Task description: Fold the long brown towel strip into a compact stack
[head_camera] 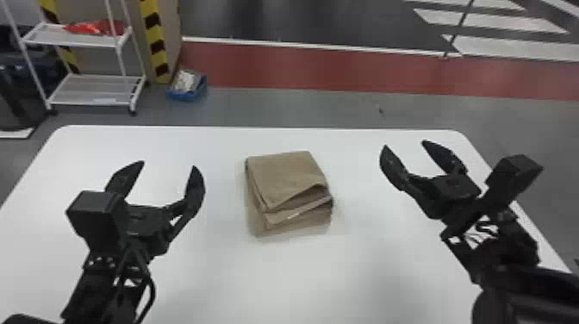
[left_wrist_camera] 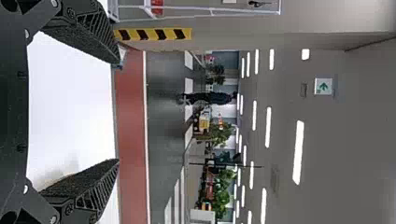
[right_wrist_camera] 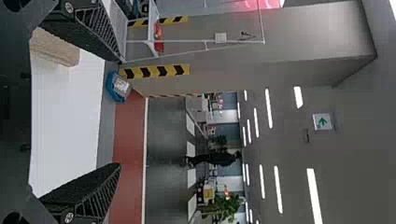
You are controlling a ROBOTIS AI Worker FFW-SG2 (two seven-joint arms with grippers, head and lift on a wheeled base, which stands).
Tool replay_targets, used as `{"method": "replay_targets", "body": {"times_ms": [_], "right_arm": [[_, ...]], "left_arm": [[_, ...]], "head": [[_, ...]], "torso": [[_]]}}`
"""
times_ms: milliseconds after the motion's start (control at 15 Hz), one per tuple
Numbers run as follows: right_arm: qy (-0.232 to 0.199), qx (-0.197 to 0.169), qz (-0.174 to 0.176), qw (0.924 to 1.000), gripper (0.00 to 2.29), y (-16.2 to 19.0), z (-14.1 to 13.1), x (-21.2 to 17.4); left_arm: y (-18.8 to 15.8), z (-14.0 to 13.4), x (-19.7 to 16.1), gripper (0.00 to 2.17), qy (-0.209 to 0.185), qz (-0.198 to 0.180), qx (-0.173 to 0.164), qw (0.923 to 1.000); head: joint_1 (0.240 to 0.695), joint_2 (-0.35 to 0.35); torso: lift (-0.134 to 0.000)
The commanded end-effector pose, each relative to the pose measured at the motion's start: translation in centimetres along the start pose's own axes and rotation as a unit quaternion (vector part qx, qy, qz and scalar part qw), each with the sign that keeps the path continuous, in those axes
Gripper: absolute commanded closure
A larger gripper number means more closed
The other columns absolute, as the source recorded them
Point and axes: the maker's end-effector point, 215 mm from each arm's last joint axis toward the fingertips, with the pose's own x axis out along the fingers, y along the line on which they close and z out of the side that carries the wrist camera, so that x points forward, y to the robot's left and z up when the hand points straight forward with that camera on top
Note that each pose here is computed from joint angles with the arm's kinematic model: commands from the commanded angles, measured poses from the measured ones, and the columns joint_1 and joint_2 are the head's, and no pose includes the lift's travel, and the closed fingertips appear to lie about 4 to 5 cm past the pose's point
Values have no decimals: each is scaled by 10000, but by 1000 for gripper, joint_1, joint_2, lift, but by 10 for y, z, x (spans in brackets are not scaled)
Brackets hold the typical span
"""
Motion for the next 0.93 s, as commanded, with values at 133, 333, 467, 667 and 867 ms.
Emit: {"method": "replay_targets", "body": {"times_ms": [133, 333, 467, 667, 867], "right_arm": [[29, 174, -188, 9997, 90, 38, -6, -26], [238, 237, -263, 9991, 90, 41, -9, -38], [291, 229, -304, 9989, 90, 38, -10, -43], [340, 204, -339, 9986, 90, 36, -11, -45], [334, 183, -388, 9985, 90, 34, -8, -42]], "left_arm": [[-1, -11, -12, 151, 610, -172, 247, 9977], [8, 5, -8, 151, 553, -131, 150, 9983], [14, 28, 0, 151, 201, 33, 14, 9998], [26, 35, 6, 157, 26, 210, 12, 9998], [25, 39, 8, 157, -15, 211, 17, 9998]], "head": [[695, -128], [695, -106], [695, -93], [695, -82], [695, -80]], "torso": [[-125], [-125], [-125], [-125], [-125]]}}
